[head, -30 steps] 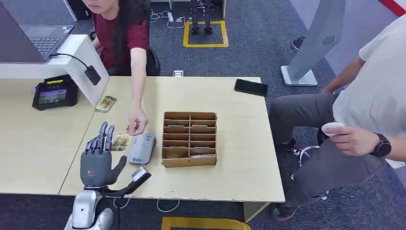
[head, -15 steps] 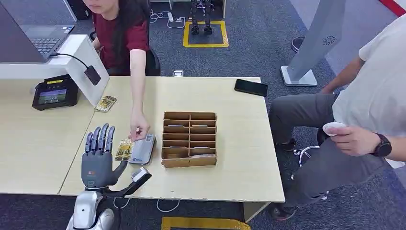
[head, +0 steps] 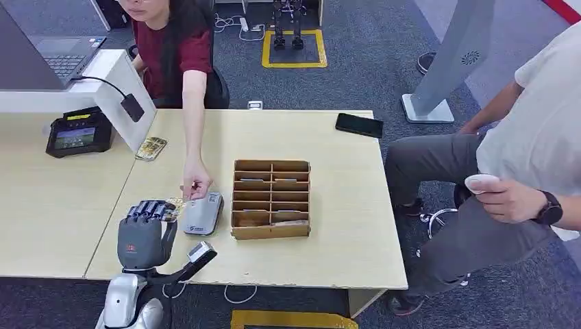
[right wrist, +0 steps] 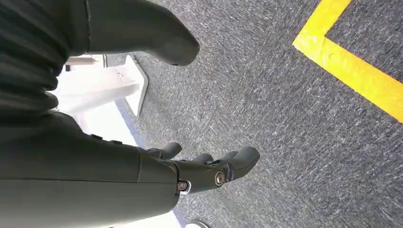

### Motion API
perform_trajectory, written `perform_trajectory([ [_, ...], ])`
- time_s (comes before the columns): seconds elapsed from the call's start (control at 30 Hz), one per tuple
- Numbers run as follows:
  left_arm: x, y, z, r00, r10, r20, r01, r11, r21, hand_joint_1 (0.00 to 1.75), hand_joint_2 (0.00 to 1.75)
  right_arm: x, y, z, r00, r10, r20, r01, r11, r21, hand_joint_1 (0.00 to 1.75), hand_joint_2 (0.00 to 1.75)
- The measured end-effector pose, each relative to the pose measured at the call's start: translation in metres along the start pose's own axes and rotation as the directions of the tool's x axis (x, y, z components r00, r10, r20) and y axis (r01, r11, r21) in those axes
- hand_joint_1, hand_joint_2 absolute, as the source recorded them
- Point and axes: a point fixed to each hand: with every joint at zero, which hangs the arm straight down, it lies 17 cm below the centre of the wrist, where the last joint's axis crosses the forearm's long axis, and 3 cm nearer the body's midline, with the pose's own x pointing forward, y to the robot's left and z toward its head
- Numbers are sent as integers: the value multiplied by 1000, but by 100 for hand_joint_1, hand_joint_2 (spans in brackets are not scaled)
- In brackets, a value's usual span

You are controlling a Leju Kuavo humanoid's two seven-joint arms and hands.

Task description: Pass the card to the sensor for recognition and then transmit it.

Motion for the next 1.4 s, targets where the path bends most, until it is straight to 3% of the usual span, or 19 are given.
perform_trajectory([
  [1.4, -2, 3, -1, 998, 56, -6, -56, 998, 16, 175, 175, 2, -1, 0, 1000, 2, 11, -2, 1000, -4, 0, 175],
])
